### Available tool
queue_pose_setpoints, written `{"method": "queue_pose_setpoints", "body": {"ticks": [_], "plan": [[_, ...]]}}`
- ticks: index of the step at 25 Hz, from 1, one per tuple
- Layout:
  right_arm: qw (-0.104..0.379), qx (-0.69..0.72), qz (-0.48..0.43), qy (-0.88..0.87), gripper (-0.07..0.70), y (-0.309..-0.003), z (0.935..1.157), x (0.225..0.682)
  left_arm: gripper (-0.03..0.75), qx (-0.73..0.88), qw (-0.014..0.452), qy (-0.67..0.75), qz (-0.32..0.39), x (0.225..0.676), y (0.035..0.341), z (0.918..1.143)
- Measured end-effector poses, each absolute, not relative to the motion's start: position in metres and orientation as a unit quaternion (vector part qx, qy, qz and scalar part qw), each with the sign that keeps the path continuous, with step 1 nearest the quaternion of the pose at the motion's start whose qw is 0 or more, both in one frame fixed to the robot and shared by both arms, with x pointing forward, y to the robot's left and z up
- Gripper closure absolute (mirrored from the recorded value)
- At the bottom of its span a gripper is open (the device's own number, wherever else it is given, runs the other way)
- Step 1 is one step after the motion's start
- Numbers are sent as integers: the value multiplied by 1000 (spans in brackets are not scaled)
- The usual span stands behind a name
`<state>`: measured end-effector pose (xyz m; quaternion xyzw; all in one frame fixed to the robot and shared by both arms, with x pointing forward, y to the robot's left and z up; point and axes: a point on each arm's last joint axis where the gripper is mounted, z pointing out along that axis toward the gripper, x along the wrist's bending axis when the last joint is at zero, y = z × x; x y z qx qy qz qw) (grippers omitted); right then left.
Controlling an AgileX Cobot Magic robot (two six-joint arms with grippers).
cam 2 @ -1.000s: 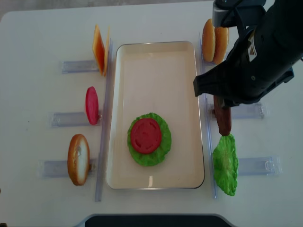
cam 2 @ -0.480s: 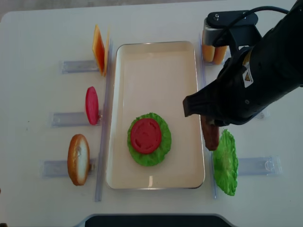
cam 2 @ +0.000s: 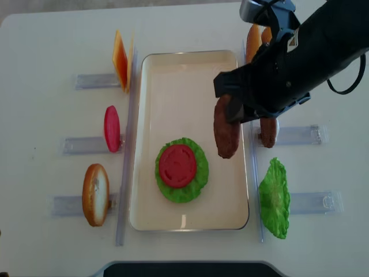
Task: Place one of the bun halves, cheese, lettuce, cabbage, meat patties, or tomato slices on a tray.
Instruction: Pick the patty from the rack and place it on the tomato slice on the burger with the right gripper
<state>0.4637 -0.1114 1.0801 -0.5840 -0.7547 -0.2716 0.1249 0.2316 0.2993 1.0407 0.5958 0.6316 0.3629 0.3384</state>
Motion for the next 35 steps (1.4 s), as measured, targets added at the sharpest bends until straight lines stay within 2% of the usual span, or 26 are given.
{"method": "queue_pose_setpoints", "body": {"ticks": [6, 16, 21, 28, 35], "plan": [[190, -569, -334, -727, 489, -112, 1063, 487, 716, 596, 338, 632, 363, 232, 299, 1041], [276, -541, -466, -643, 489, -103, 1035, 476, 716, 596, 338, 632, 363, 232, 299, 1041], [252, -530, -476, -655, 489, -87, 1024, 463, 719, 596, 338, 632, 363, 232, 299, 1041], [204, -528, -472, -676, 489, -74, 1019, 456, 719, 596, 338, 632, 363, 232, 299, 1041], [212, -523, -451, -692, 489, -59, 1006, 446, 719, 596, 338, 632, 363, 232, 299, 1041]]}}
